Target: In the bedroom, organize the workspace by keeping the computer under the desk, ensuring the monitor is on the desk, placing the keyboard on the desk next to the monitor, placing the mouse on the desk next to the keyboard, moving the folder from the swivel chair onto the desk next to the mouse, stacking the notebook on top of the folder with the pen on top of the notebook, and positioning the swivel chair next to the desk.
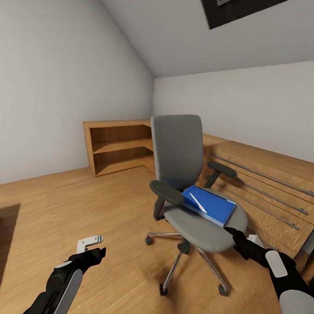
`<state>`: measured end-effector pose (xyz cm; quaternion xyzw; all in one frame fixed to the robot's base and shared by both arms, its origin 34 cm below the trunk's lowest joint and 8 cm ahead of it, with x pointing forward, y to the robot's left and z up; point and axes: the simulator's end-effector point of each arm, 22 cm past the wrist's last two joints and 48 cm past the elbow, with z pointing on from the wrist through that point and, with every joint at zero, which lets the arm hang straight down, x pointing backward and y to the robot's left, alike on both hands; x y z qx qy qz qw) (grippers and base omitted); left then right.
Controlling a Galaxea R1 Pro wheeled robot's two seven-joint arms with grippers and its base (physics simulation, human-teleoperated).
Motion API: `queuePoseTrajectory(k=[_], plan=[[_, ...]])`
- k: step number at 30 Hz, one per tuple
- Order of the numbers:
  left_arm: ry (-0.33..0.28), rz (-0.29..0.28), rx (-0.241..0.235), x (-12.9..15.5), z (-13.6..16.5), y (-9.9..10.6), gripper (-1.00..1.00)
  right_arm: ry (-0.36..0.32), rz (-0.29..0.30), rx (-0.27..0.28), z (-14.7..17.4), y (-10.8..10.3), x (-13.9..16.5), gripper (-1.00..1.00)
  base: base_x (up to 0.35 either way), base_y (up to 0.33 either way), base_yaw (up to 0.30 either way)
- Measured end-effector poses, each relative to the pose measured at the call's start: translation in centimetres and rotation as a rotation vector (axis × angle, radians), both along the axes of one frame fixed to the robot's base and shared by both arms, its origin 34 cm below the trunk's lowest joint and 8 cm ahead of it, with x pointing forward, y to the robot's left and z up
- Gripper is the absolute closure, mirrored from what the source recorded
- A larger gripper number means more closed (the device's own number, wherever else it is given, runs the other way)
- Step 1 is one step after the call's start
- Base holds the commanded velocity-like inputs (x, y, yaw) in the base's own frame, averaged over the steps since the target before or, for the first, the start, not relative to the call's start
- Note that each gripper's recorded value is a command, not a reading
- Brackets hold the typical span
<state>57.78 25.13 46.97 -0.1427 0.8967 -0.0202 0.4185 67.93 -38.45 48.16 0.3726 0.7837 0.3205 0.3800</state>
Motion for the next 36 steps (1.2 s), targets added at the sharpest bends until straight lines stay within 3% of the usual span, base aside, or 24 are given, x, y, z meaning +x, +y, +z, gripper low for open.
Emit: queuePoseTrajectory(k=[9,28,36], plan=[[0.002,-0.001,0.001,-0.01,-0.07,-0.03,-1.0,0.0,0.0,0.003,-0.03,0.06,0.01,-1.0,-0.016,-0.015,0.0],[0.003,-0.01,0.003,0.0,-0.1,-0.38,-1.0,0.001,0.001,0.002,-0.06,0.07,0.01,-1.0,-0.28,-0.17,0.0],[0.005,0.015,0.005,0.09,0.56,0.61,-1.0,-0.018,-0.026,-0.028,0.66,-0.39,0.58,-1.0,-0.091,-0.027,0.0]])
